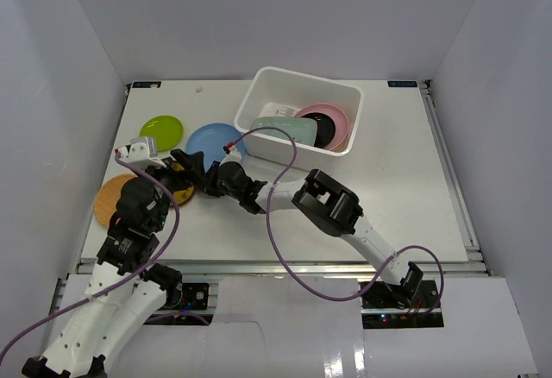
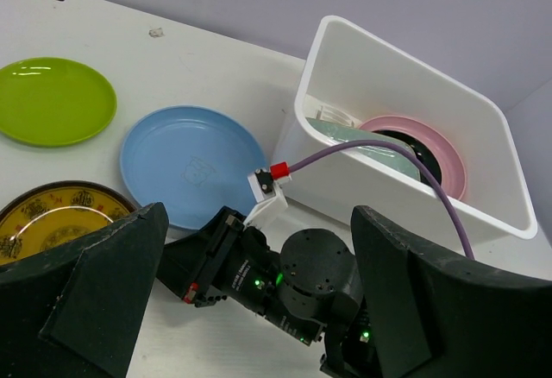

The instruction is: Place the plates into the plastic bin on the countertop

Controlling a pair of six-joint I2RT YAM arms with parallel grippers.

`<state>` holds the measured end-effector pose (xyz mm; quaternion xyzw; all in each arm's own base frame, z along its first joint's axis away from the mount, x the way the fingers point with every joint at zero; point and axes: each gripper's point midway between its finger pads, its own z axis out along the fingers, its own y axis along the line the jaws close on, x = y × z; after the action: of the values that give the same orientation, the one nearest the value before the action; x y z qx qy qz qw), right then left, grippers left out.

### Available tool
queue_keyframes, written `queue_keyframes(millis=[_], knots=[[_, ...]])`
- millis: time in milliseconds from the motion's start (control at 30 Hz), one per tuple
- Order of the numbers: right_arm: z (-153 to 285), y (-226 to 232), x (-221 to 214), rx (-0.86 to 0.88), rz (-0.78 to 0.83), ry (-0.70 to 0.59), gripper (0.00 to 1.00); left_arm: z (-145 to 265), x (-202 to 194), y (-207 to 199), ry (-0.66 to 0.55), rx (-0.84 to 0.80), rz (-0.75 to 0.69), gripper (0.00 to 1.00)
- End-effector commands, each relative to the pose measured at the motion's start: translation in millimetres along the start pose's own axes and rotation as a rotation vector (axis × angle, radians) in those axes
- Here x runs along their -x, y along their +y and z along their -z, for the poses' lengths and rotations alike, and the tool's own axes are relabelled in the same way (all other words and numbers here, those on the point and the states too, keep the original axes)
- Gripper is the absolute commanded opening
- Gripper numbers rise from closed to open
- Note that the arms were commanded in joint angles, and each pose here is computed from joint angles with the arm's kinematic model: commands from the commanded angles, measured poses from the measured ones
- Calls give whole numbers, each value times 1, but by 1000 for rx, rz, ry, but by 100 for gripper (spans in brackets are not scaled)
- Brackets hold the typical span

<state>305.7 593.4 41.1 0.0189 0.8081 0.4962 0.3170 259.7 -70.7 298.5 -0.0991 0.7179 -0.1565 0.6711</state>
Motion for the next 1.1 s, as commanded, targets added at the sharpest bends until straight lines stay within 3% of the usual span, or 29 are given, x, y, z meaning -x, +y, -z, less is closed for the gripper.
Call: queue_keyframes(millis=[0, 200, 233, 367, 533, 733, 867, 933, 967, 1067], knots=[[14, -25, -13, -69, -51, 20, 8, -1, 0, 0, -1, -5, 6, 98], [70, 10, 21, 32, -23, -76, 8, -3, -1, 4, -2, 13, 9, 98], [86, -8, 12, -1, -9, -60, 8, -4, 0, 4, -2, 16, 9, 98], [143, 12, 43, 27, 50, -154, 8, -10, -3, 5, 18, 29, 5, 98], [206, 30, 75, 46, 216, -242, 8, -16, -4, 8, 53, 78, 20, 98], [317, 53, 172, -20, 320, -573, 8, -39, -16, 4, 125, 131, 121, 98], [359, 45, 260, -104, 359, -743, 8, -61, -40, 2, 197, 147, 173, 98], [365, 24, 299, -187, 392, -759, 8, -70, -52, 2, 237, 152, 229, 98], [373, 39, 326, -184, 402, -803, 8, -77, -66, 6, 273, 172, 242, 98], [358, 9, 365, -260, 411, -727, 8, -89, -96, 22, 342, 222, 320, 98]])
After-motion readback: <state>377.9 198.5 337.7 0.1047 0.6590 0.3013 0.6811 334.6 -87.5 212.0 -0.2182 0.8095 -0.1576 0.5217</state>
